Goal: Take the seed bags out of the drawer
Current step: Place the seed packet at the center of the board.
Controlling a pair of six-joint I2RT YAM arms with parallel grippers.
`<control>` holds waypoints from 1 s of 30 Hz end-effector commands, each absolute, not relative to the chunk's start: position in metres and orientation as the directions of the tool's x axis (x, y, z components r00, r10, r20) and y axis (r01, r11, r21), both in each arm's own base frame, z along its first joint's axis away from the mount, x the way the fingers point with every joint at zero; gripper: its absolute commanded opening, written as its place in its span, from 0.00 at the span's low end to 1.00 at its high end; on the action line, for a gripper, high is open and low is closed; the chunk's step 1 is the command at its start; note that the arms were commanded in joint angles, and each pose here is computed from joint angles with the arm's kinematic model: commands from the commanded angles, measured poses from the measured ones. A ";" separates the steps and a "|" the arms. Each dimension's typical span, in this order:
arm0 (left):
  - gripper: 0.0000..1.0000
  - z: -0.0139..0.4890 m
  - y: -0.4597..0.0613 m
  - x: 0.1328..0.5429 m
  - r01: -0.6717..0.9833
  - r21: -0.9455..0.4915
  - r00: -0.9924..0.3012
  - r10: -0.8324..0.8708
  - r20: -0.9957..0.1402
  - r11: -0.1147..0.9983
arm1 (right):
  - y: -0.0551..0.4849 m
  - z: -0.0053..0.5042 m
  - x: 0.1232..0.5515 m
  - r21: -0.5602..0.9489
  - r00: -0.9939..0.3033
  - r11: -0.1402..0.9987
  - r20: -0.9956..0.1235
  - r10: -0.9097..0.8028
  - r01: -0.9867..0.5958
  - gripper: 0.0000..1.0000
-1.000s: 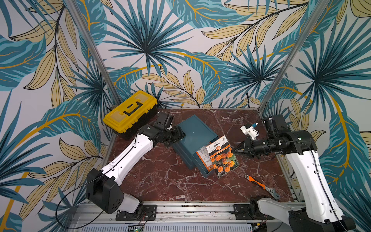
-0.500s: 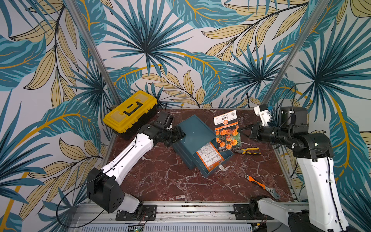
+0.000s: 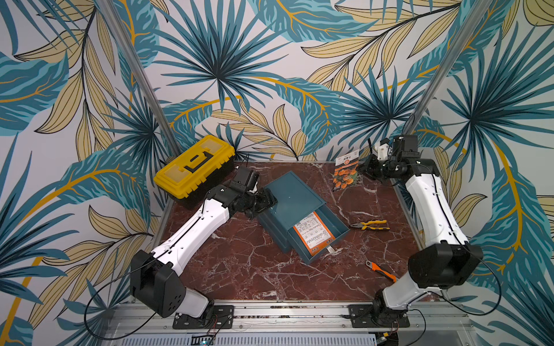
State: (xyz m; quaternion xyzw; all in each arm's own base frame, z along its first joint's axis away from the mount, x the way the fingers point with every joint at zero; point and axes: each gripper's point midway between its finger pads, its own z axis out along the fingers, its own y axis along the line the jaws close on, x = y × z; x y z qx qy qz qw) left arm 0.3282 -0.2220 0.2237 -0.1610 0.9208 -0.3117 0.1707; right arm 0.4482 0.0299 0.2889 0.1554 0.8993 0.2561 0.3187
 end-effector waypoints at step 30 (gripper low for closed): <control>0.72 0.231 -0.226 0.323 -0.162 -0.627 -0.904 -0.370 -0.215 0.762 | -0.064 0.153 0.463 0.101 -0.881 0.918 -0.255 0.398 0.385 0.68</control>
